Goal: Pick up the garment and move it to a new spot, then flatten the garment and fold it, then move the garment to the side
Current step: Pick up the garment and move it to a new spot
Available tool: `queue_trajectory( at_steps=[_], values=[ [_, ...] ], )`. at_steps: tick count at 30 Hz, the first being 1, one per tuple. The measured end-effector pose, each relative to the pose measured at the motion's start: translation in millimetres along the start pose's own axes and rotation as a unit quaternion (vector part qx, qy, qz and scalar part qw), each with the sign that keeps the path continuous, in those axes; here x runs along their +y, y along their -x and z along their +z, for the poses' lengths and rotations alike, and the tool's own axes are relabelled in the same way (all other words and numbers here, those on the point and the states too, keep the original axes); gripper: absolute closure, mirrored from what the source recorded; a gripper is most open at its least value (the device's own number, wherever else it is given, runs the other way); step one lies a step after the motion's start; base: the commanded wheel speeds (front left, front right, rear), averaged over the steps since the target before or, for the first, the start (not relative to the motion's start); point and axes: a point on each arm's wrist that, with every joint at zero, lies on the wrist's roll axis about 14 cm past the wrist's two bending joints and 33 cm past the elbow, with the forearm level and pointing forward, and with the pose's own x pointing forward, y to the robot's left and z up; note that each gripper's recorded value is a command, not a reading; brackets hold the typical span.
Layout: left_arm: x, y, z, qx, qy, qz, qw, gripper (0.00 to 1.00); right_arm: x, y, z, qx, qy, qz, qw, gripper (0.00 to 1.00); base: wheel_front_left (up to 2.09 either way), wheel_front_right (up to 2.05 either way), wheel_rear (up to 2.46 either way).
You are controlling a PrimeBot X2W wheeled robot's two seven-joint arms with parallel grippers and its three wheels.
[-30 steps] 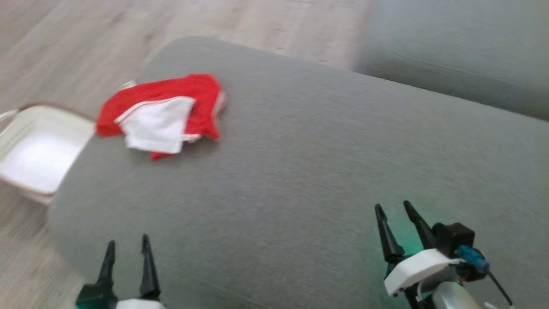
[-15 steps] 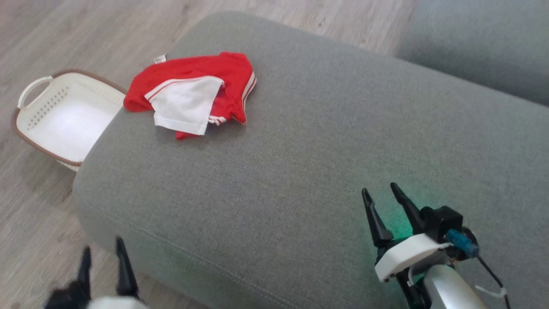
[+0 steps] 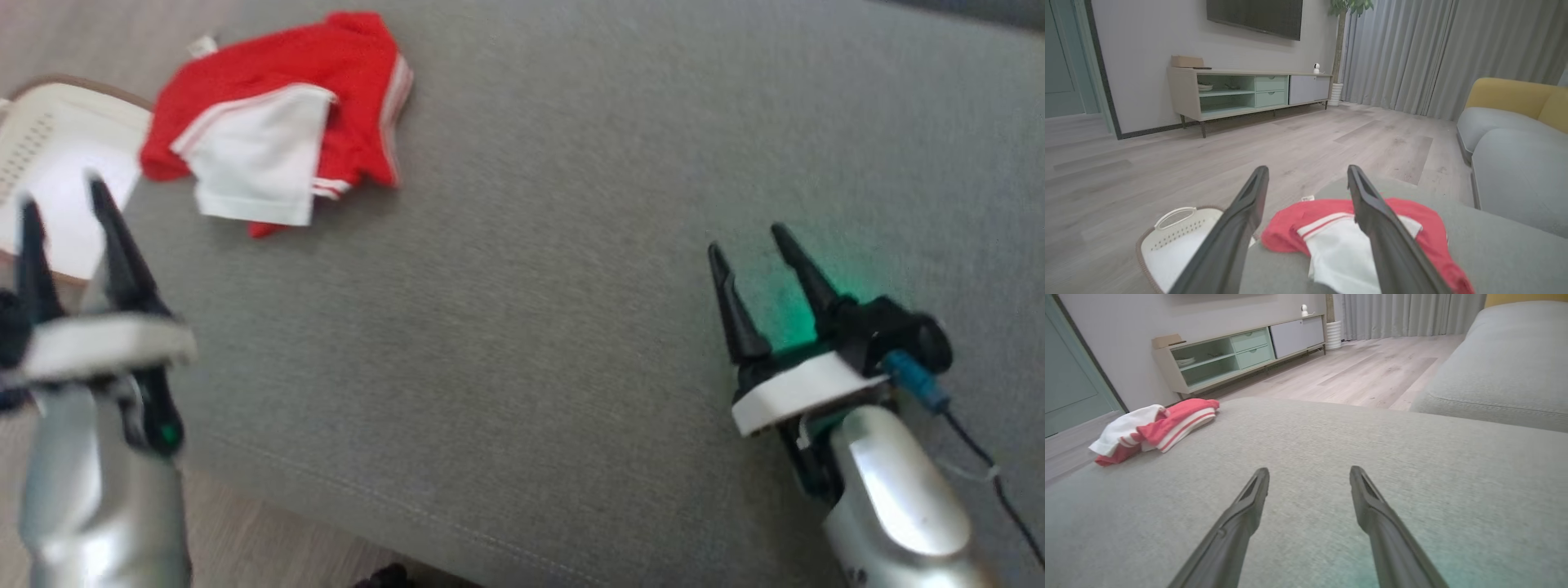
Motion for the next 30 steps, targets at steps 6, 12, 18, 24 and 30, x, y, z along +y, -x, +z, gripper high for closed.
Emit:
queue_trajectory(
  at_steps=[6,12,18,24,30],
  values=[
    [-31,-57,-18,0.028,0.002,-0.023,0.999,0.00,-45,-2,-5,-0.009,-0.004,-0.042,0.999,0.00,0.00,0.00,0.00],
    [-71,-79,-67,0.097,-0.004,-0.069,0.993,0.00,-77,2,-3,-0.023,0.001,-0.071,0.997,0.00,0.00,0.00,0.00],
    [-93,-82,-130,0.201,-0.012,-0.091,0.975,0.00,-106,11,0,-0.034,0.004,-0.105,0.994,0.00,0.00,0.00,0.00],
    [-100,-79,-167,0.267,-0.013,-0.090,0.959,0.56,-127,22,1,-0.034,0.009,-0.134,0.990,0.00,0.00,0.00,0.00],
    [-111,-84,-156,0.255,-0.040,-0.122,0.958,1.00,-138,36,4,-0.029,0.012,-0.159,0.987,0.00,0.00,0.00,0.00]
  ],
)
